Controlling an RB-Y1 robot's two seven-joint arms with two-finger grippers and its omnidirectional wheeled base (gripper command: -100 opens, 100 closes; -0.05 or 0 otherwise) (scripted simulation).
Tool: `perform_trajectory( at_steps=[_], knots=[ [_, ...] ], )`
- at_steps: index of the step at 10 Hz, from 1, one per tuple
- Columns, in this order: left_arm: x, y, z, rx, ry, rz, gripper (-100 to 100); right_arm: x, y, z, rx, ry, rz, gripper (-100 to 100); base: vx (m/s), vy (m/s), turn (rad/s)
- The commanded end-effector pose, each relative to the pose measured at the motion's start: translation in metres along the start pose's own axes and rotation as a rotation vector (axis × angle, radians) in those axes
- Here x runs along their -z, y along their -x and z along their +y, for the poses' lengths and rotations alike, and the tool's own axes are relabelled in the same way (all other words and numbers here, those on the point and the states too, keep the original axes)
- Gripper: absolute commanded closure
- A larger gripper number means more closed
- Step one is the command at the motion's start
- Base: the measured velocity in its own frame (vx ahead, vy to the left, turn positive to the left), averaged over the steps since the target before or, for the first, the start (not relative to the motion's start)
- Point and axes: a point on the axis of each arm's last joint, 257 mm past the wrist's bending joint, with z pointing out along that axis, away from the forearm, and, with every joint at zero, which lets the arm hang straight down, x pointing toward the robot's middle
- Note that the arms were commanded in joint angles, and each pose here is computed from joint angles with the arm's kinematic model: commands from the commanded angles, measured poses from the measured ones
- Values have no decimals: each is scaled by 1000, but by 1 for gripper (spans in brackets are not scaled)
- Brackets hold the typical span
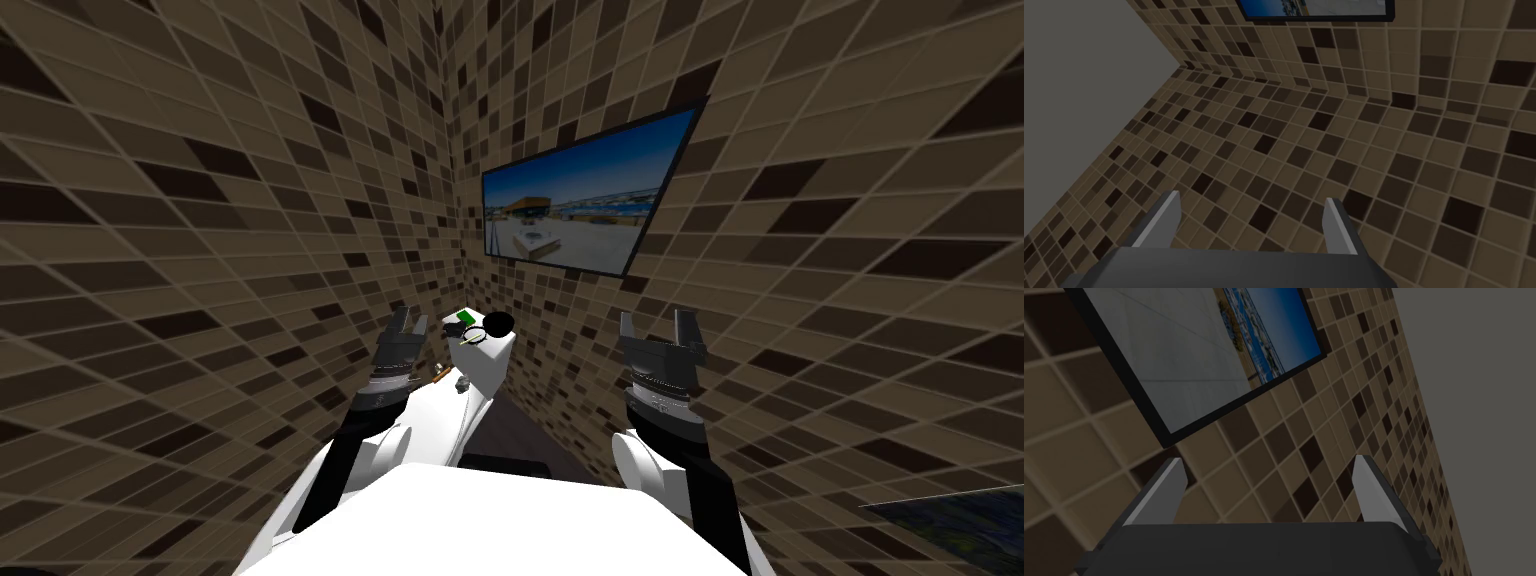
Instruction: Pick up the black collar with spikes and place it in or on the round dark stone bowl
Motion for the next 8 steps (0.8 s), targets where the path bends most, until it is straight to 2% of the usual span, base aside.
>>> perform_trajectory(
  at_steps=[1,3,5,8],
  knots=[
    [1,-5,10,-8,24,40,-100,0,0,0,0,0,0,0,-36,23,-45],
    [3,-9,23,-9,57,67,-100,0,0,0,0,0,0,0,-61,45,-65],
    [11,-14,61,3,149,89,-100,0,0,0,0,0,0,0,-137,87,-142],
    [20,-17,94,17,231,91,-100,0,0,0,0,0,0,0,-108,75,-74]
  ],
)
